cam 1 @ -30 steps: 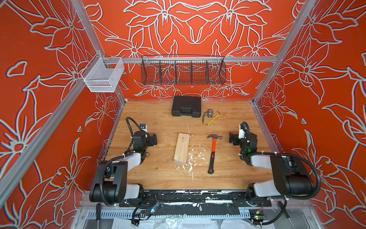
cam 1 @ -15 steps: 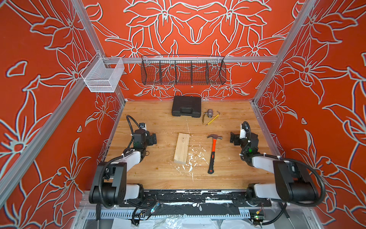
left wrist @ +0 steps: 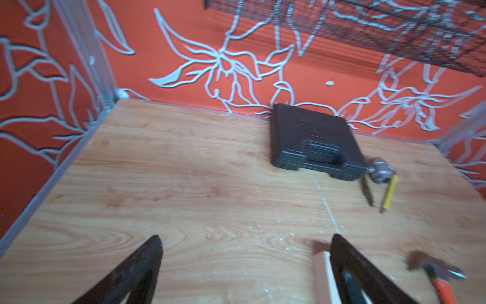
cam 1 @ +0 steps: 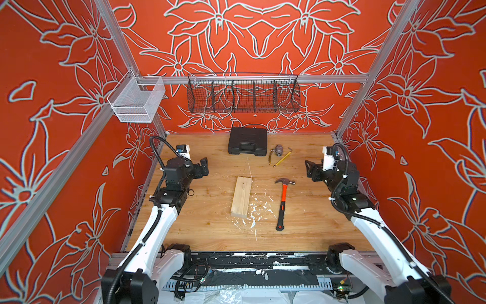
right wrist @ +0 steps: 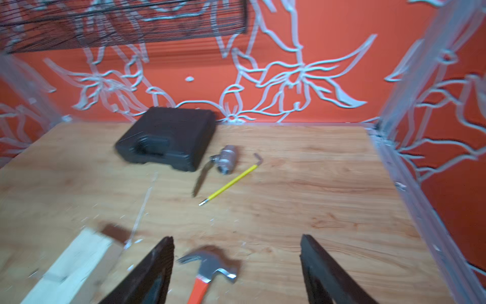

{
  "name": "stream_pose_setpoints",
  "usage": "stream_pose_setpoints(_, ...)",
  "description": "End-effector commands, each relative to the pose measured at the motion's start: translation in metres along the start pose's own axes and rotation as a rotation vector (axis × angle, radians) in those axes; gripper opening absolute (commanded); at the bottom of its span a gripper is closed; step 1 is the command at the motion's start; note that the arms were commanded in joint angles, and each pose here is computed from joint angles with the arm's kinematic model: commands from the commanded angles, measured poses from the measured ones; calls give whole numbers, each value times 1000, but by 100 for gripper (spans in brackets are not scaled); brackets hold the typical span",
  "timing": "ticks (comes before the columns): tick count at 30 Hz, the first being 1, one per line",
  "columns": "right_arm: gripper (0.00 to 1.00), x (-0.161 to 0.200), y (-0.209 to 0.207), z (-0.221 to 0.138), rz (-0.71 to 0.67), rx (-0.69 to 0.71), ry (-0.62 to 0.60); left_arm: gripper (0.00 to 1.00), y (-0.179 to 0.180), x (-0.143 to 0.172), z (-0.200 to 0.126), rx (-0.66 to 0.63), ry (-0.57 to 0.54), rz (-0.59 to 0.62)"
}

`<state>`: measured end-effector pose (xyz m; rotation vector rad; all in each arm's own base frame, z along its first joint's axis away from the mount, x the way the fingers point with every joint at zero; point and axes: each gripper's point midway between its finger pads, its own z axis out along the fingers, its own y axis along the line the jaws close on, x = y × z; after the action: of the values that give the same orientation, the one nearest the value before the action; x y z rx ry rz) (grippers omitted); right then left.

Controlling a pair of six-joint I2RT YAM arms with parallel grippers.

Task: Use a claw hammer to pull out a nail
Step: Pick up the hammer at the center of the board.

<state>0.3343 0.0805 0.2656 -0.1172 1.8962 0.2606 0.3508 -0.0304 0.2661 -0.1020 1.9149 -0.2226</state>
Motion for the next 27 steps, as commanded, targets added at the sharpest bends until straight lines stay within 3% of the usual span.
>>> stream_pose_setpoints(1, 76, 33, 34, -7, -26, -90, 182, 95, -31, 12, -15, 108, 75, 31)
stream_pose_setpoints(7, 71, 56, 74, 1, -82, -83, 344, 92, -66, 13, -21, 165, 109, 117)
stream_pose_setpoints(14, 69, 102, 93, 3, -99, 109, 563, 92, -110, 5, -31, 248, 55, 259)
stream_pose_setpoints(19, 64, 126, 82, 7, 60, 208, 561, 92, -123, 6, -30, 286, 19, 276)
stream_pose_setpoints(27, 54, 156, 64, 22, 132, 338, 646, 92, -151, 19, -21, 340, 22, 390)
